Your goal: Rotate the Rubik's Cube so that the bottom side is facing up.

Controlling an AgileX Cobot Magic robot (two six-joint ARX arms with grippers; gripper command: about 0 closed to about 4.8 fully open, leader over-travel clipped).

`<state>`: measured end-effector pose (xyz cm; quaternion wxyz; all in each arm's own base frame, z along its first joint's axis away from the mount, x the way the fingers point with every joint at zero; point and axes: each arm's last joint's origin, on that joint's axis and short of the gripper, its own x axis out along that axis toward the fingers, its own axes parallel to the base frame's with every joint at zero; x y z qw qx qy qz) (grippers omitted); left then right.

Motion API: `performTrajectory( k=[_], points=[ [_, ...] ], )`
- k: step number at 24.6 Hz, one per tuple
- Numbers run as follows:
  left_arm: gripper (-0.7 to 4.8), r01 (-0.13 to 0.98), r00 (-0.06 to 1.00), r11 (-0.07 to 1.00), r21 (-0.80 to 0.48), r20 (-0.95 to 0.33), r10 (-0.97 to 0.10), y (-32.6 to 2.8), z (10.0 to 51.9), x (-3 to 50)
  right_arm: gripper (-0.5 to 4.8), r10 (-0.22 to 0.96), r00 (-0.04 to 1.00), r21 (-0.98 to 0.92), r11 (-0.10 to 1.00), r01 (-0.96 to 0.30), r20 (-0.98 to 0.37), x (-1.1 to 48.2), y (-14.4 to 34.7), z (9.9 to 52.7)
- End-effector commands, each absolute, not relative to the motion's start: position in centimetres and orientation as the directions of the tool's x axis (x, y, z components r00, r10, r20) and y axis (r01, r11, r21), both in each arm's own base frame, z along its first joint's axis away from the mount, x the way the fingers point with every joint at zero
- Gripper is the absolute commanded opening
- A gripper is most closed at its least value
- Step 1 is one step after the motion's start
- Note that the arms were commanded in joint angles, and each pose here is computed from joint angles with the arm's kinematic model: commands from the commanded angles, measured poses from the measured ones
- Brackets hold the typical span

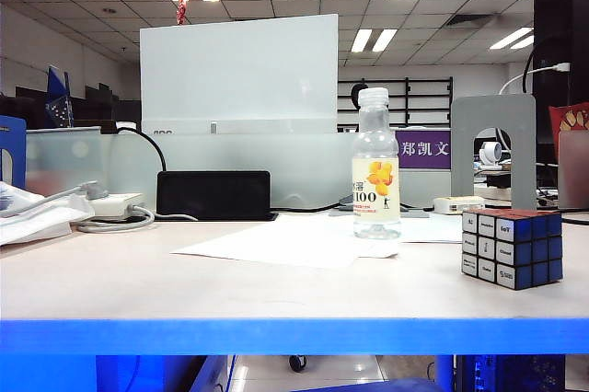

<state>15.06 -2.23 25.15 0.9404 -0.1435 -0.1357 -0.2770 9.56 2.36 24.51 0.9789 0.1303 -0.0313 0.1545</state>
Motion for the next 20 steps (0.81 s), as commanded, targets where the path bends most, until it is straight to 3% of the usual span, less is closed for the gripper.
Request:
performTrajectory(
  k=[1,7,14,17,20],
  points=[
    [-0.04,0.523,0.837,0.820,-0.235,0.326,-0.440,-2.0,23.6,14.0,1.34,0.274,0.958,0.272,0.918,-0.288,0.090,8.7,2.1,23.1],
    [-0.04,0.500,0.856,0.808,-0.312,0.318,-0.407,-1.8,20.1,11.9,1.35,0.282,0.959,0.323,0.906,-0.275,0.025,8.1,2.0,20.7],
    [-0.04,0.455,0.890,0.817,-0.356,0.205,-0.406,-1.7,18.9,11.0,1.35,0.283,0.959,0.329,0.907,-0.263,-0.012,8.4,2.1,19.6],
    [-0.04,0.366,0.921,0.831,-0.420,0.035,-0.388,-1.6,17.1,10.5,1.35,0.283,0.958,0.340,0.906,-0.253,-0.042,8.7,2.2,18.7],
    [-0.04,0.348,0.929,0.835,-0.427,0.037,-0.368,-1.5,17.1,10.0,1.35,0.283,0.958,0.344,0.906,-0.248,-0.053,8.8,2.2,18.3]
  ],
)
